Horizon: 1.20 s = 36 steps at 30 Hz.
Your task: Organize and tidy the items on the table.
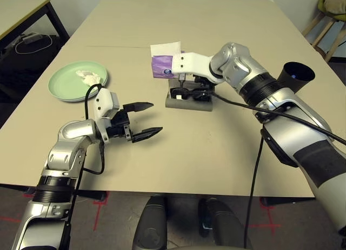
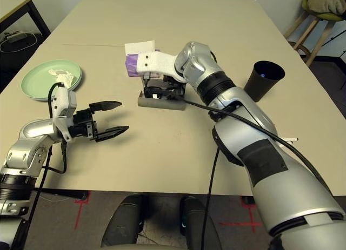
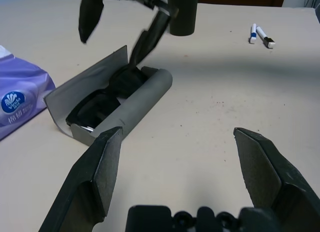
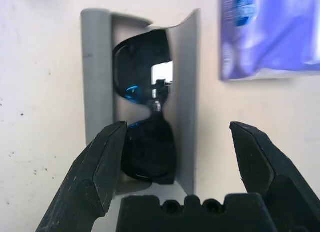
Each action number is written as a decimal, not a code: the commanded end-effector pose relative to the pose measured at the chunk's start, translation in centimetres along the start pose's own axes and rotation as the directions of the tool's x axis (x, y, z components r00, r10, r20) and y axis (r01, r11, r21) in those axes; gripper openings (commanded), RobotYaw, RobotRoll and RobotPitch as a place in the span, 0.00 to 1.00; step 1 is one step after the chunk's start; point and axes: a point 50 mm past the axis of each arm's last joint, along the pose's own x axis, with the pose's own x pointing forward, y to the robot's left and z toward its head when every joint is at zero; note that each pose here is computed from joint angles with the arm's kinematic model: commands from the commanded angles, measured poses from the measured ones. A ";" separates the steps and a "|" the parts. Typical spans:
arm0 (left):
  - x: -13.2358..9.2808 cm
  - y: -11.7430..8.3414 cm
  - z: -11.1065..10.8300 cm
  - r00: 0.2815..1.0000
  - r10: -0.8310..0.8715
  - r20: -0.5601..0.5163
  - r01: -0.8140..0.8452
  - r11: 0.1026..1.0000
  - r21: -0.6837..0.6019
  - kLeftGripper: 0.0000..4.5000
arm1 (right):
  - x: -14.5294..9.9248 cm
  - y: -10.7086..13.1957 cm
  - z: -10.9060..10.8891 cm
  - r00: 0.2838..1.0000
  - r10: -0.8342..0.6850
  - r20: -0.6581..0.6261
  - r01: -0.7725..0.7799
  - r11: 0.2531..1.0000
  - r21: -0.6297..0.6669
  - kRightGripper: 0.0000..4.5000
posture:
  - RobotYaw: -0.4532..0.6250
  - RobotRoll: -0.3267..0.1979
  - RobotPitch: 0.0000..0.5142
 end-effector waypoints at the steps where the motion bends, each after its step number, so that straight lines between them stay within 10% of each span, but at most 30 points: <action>1: 0.2 0.2 -0.5 1.000 -0.020 -0.012 0.020 1.000 -0.021 1.00 | -1.6 -0.2 -0.7 0.992 -0.012 0.125 -0.003 0.993 0.115 0.99 | 0.64 0.62 0.20; 18: 0.2 0.9 -0.9 0.999 0.031 0.012 -0.030 0.997 -0.073 1.00 | -1.5 5.8 -10.4 0.794 -0.439 0.420 0.047 0.733 0.679 0.99 | 0.60 0.62 0.21; 36: 0.3 2.2 -2.5 0.989 0.143 0.031 -0.143 0.990 -0.006 1.00 | -2.0 12.2 -14.7 0.669 -0.540 0.510 0.079 0.734 0.674 0.99 | 0.60 0.62 0.21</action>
